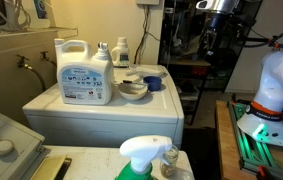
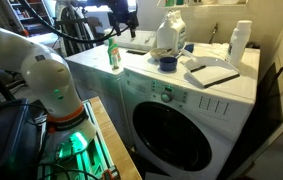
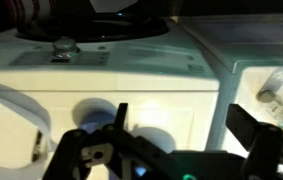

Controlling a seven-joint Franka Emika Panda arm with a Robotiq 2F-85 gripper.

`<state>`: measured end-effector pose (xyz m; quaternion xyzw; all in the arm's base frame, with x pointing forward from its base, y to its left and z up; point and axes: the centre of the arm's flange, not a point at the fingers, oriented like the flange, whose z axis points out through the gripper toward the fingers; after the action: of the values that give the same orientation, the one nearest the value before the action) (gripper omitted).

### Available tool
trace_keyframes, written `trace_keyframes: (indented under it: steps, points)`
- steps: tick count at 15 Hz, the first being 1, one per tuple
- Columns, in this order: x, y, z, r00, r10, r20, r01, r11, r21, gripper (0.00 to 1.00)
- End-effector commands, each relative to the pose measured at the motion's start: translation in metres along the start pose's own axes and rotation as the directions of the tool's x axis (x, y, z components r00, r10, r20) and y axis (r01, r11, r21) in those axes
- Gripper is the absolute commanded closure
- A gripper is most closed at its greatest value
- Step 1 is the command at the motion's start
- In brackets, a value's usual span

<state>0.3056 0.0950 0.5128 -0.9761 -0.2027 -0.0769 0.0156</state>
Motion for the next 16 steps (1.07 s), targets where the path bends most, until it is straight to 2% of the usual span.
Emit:
trace_keyframes:
  steps: [1, 3, 11, 12, 16]
  points:
    - [0.004, -0.024, 0.004, 0.999, -0.044, 0.009, 0.044, 0.999, 0.006, 0.0]
    - [0.009, -0.043, 0.007, 0.996, -0.081, 0.022, 0.081, 0.997, 0.009, 0.0]
    - [0.013, -0.037, 0.008, 0.997, -0.074, 0.026, 0.073, 0.997, 0.019, 0.0]
    - [0.032, -0.041, 0.014, 0.996, -0.086, 0.002, 0.086, 0.994, 0.071, 0.0]
    - [0.116, -0.076, 0.005, 0.995, -0.098, -0.015, 0.099, 0.981, 0.164, 0.0]
